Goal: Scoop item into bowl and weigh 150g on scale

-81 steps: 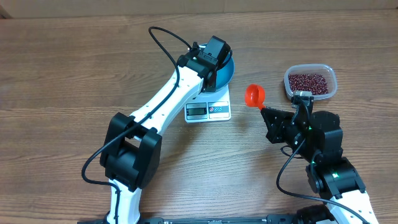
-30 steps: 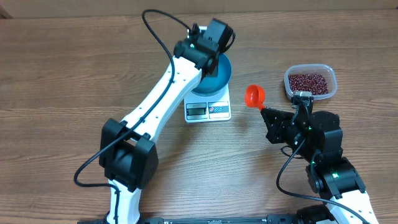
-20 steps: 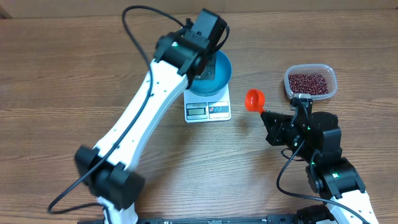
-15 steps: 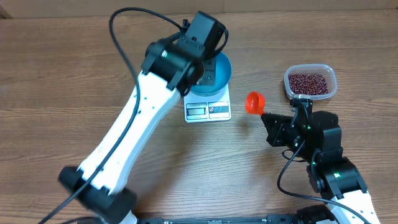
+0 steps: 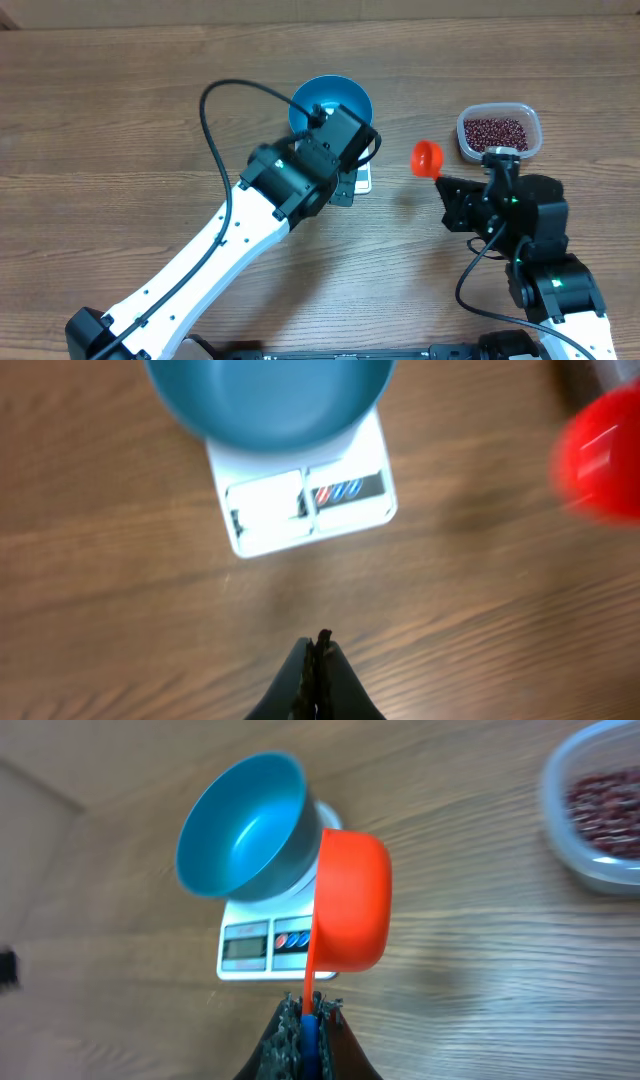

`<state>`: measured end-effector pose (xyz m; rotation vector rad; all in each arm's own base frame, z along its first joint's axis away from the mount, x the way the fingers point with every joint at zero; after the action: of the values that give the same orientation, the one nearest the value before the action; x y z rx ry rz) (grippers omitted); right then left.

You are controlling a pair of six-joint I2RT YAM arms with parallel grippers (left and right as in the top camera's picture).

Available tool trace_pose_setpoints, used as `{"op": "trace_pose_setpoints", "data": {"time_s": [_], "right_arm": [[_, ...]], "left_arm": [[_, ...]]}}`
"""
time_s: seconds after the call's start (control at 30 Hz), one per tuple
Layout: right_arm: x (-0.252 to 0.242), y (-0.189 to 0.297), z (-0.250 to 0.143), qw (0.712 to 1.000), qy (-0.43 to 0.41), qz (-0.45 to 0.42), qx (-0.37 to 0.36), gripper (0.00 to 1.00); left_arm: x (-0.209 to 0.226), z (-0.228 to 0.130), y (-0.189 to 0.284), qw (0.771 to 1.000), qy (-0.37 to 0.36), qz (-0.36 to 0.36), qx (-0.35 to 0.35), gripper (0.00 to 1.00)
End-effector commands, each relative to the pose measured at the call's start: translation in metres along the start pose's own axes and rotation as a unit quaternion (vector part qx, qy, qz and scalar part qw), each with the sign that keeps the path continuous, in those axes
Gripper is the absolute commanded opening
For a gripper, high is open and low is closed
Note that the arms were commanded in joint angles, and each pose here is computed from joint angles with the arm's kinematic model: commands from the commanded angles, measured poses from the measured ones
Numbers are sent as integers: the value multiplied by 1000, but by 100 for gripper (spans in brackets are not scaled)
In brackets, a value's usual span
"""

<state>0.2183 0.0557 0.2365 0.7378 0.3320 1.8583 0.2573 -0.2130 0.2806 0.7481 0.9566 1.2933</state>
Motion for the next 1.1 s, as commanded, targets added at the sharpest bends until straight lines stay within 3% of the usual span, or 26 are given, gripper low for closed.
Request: {"op": "trace_pose_setpoints", "data": {"time_s": [0.0,0.2,0.27,0.33,0.57,0.6,0.67,0.73,0.8,1.07], "right_arm": [[-6,13,15,999,-2,-17,-36,3],[-19,17,13,999,-25,-35,-30,3],[-22,19,13,998,-32,-42,-28,4],[-24,20,13,998,-33,-40,-28,3],[-24,20,14,998,-33,-37,-30,3],[-24,20,14,998,-33,-37,-30,3],[-24,20,14,998,-33,-37,-30,4],[-24,20,14,998,-32,-37,-30,3],[-24,20,14,998,-32,-37,-31,3],[-23,20,19,998,-26,-35,-46,3]], "left_arm": [[7,-8,-11,1000,14,-5,-12,4],[11,-18,-50,999,-13,4,-34,4],[16,-21,-61,999,-13,21,-41,9],[16,-23,-68,999,-13,22,-40,4],[12,-24,-92,999,-15,28,-31,4],[11,-24,-96,999,-17,30,-28,5],[10,-26,-106,999,-19,36,-21,20],[9,-27,-115,999,-34,38,-17,16],[7,-27,-122,998,-46,37,-14,4],[5,-18,-144,998,-64,19,-18,4]]}}
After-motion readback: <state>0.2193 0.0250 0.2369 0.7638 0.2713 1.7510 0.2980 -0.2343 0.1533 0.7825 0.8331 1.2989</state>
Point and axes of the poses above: each gripper's point midway between its finger pads, its own y axis back along the fingers, its own x axis along the line the jaws close on, z = x × y, the point moved 8 cm from there along y, back along the fingers, and after that the axes turned 11 degrees about y, right-handed, at the moved point
